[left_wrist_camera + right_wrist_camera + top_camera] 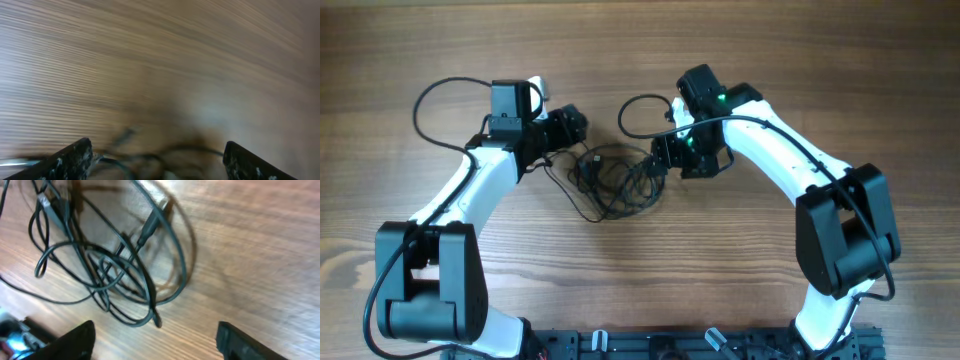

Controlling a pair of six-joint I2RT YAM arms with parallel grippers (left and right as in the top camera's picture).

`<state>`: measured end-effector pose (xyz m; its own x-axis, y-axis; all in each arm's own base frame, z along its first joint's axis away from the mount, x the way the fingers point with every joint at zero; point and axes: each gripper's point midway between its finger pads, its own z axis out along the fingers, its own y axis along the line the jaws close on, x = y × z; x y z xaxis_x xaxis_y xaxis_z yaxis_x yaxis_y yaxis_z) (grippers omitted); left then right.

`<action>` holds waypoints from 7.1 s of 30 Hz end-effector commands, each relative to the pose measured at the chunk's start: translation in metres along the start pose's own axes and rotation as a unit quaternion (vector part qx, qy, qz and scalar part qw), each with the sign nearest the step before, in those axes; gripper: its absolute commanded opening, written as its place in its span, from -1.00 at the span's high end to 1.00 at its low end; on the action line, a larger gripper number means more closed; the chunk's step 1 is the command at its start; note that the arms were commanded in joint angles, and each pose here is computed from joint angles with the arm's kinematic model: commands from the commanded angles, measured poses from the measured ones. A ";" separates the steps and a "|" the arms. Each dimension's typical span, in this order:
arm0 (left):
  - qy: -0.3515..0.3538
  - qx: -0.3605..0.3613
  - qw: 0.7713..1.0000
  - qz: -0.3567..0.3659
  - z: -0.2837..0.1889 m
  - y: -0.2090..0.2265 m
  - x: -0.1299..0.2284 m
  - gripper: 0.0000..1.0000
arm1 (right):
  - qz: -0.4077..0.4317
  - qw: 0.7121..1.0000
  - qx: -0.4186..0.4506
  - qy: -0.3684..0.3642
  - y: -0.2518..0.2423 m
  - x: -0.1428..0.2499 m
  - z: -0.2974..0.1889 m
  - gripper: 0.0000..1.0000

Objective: Untangle cables

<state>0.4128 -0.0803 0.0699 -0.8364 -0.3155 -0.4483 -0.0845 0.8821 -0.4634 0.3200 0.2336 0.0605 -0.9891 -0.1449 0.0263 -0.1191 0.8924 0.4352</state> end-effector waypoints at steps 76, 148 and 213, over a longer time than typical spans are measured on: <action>0.045 -0.147 0.987 -0.047 0.009 -0.068 0.090 0.38 | 0.067 0.973 0.212 -0.068 -0.146 -0.057 0.024 0.73; 0.070 -0.064 0.990 -0.104 0.020 -0.015 0.039 0.81 | -0.099 0.966 -0.239 -0.001 0.046 -0.033 -0.011 -0.02; 0.055 -0.037 0.998 -0.005 0.024 -0.007 0.021 0.36 | -0.238 0.852 -0.260 -0.386 0.193 -0.054 -0.239 0.91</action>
<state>0.3970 -0.1407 0.0712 -0.9164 -0.1298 -0.3785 0.1061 0.8332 -0.5426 0.3941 0.3152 0.2976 -0.6998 0.0232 -0.7140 -0.5861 0.5528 0.5924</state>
